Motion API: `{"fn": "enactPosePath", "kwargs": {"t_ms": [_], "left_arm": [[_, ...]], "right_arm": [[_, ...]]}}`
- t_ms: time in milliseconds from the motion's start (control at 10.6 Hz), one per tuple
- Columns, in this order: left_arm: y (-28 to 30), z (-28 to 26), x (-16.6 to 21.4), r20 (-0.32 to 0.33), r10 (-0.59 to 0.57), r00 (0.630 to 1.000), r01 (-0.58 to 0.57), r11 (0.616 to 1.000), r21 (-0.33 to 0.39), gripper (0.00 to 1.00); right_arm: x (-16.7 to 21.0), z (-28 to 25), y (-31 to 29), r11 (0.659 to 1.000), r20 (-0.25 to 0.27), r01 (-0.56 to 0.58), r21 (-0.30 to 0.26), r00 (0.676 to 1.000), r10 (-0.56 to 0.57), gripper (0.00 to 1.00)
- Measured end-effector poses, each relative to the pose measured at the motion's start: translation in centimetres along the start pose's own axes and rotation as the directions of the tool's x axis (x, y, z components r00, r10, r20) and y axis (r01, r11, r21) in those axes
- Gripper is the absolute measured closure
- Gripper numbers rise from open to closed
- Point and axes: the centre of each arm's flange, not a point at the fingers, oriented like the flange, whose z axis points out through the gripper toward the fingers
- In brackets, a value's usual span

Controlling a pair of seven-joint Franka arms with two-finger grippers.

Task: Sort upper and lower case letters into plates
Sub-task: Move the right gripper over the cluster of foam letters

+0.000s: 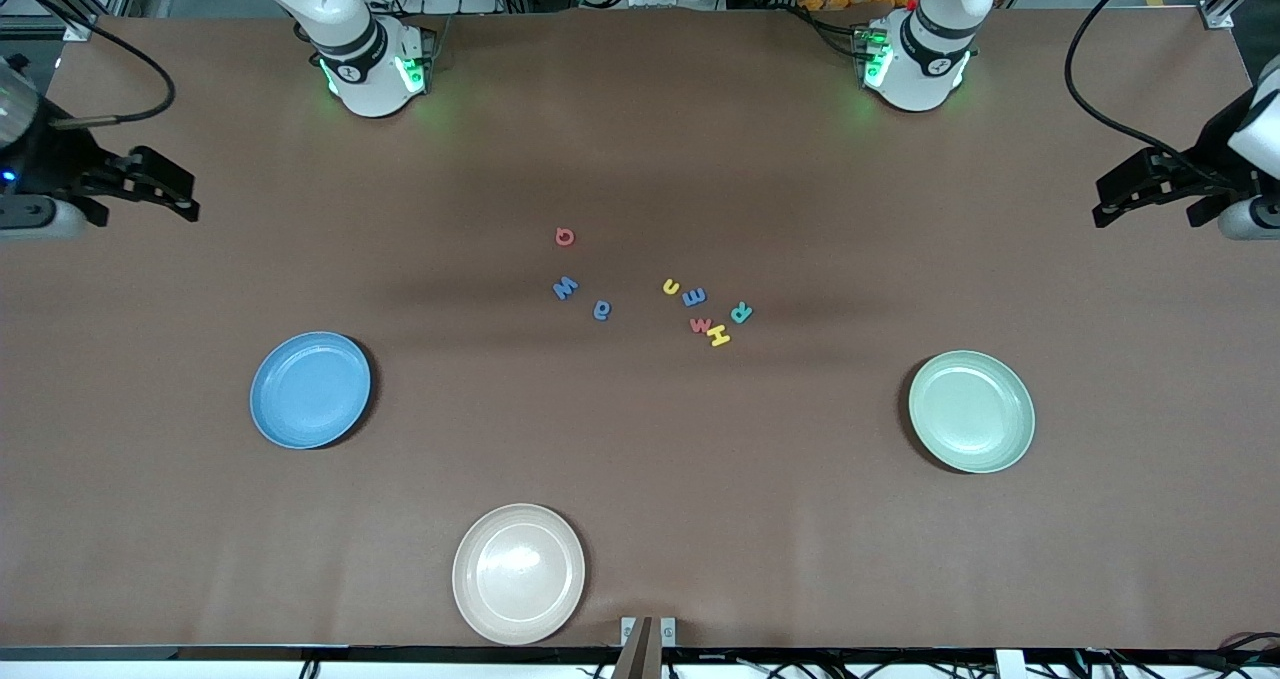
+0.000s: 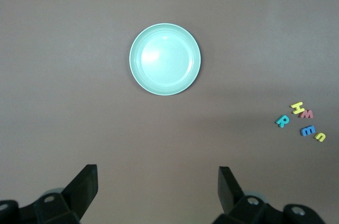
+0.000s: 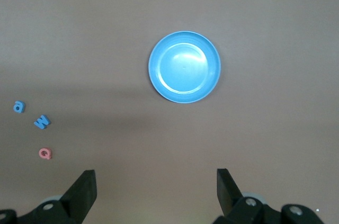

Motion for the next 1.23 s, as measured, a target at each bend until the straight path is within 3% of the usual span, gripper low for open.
{"fn": "enactPosePath", "kwargs": {"t_ms": [756,1228], "left_arm": [[0.1,0.2,-0.8,0.036,0.001,0.999,-0.002,1.0,0.003,0.0],[0.0,1.0,-0.6,0.054,0.001,0.999,-0.001,1.0,0.004,0.0]], "right_arm": [[7.8,14.1,-15.9,0.97,-0.001,0.245,-0.011,0.97,-0.245,0.0],[7.9,21.4,-23.7,0.941,0.055,0.338,-0.017,0.94,-0.337,0.0]]}}
